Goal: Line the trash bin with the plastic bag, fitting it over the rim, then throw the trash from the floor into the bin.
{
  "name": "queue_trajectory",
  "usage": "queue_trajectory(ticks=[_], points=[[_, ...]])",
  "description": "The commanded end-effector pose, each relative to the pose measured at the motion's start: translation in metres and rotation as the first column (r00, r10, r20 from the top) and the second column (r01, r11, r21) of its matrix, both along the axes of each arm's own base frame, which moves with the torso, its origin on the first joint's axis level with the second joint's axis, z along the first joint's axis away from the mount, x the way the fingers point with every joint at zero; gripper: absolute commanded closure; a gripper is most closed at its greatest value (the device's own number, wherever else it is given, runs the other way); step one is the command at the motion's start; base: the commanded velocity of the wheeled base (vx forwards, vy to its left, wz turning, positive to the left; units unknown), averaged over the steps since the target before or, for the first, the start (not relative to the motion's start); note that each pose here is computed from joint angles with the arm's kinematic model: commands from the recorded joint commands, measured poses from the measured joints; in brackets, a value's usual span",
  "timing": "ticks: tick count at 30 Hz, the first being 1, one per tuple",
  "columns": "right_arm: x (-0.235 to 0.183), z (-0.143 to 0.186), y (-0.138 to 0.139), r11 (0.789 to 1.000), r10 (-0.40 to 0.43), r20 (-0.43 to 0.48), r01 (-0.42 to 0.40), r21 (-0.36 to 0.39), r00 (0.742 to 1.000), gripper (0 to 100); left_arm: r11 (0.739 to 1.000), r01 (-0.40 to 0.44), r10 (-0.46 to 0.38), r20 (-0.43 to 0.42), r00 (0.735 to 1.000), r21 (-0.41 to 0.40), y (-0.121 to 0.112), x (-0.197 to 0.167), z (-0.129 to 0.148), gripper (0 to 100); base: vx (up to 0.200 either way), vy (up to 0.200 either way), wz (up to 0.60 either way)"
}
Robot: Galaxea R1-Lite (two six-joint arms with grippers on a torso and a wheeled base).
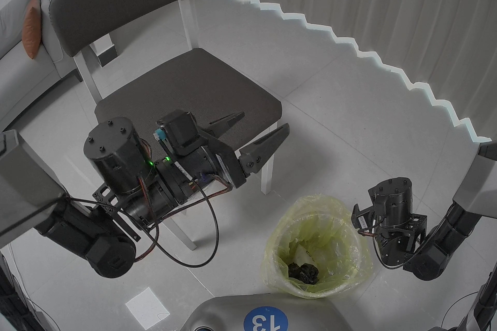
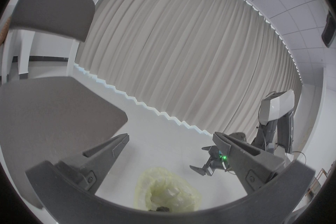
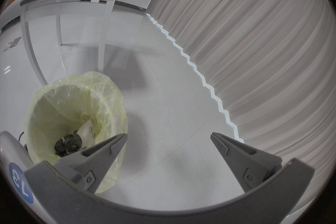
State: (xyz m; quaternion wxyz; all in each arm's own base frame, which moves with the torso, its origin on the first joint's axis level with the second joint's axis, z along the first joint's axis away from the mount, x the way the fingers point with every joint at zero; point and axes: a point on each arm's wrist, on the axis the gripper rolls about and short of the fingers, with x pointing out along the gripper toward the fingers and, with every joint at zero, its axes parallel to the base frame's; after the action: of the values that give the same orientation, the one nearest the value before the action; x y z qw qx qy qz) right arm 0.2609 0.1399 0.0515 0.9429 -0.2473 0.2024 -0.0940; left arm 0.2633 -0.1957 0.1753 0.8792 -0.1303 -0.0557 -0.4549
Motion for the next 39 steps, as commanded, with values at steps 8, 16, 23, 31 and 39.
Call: queue_trajectory(ticks=[8, 16, 23, 31, 39], points=[[-0.001, 0.005, -0.001, 1.0, 0.001, 0.013, -0.001, 0.008, 1.0, 0, 1.0, 0.025, -0.025, -0.036, 0.999, -0.008, -0.009, -0.013, -0.03, 0, 0.0, -0.05, 0.0], [-0.003, 0.005, -0.003, 1.0, 0.0, 0.01, 0.0, 0.007, 1.0, 0, 0.999, 0.021, -0.02, -0.015, 1.0, 0.026, -0.017, -0.014, -0.036, 0, 0.0, -0.2, 0.0], [-0.006, 0.005, -0.005, 1.0, 0.001, 0.002, -0.001, -0.005, 1.0, 0, 0.999, 0.036, -0.034, -0.088, 0.996, 0.02, -0.019, -0.014, -0.047, 0, 0.0, -0.057, 0.0], [-0.012, 0.009, -0.007, 1.0, 0.005, 0.008, -0.005, -0.003, 1.0, 0, 0.987, -0.085, 0.112, -0.208, 0.972, 0.134, -0.014, 0.053, -0.13, 0, 0.0, 0.0, 0.0], [-0.017, 0.011, -0.009, 1.0, 0.011, 0.006, -0.011, -0.011, 1.0, 0, 0.967, -0.145, 0.189, -0.209, 0.959, 0.211, -0.021, 0.104, -0.165, 0, 0.0, 0.0, 0.0]])
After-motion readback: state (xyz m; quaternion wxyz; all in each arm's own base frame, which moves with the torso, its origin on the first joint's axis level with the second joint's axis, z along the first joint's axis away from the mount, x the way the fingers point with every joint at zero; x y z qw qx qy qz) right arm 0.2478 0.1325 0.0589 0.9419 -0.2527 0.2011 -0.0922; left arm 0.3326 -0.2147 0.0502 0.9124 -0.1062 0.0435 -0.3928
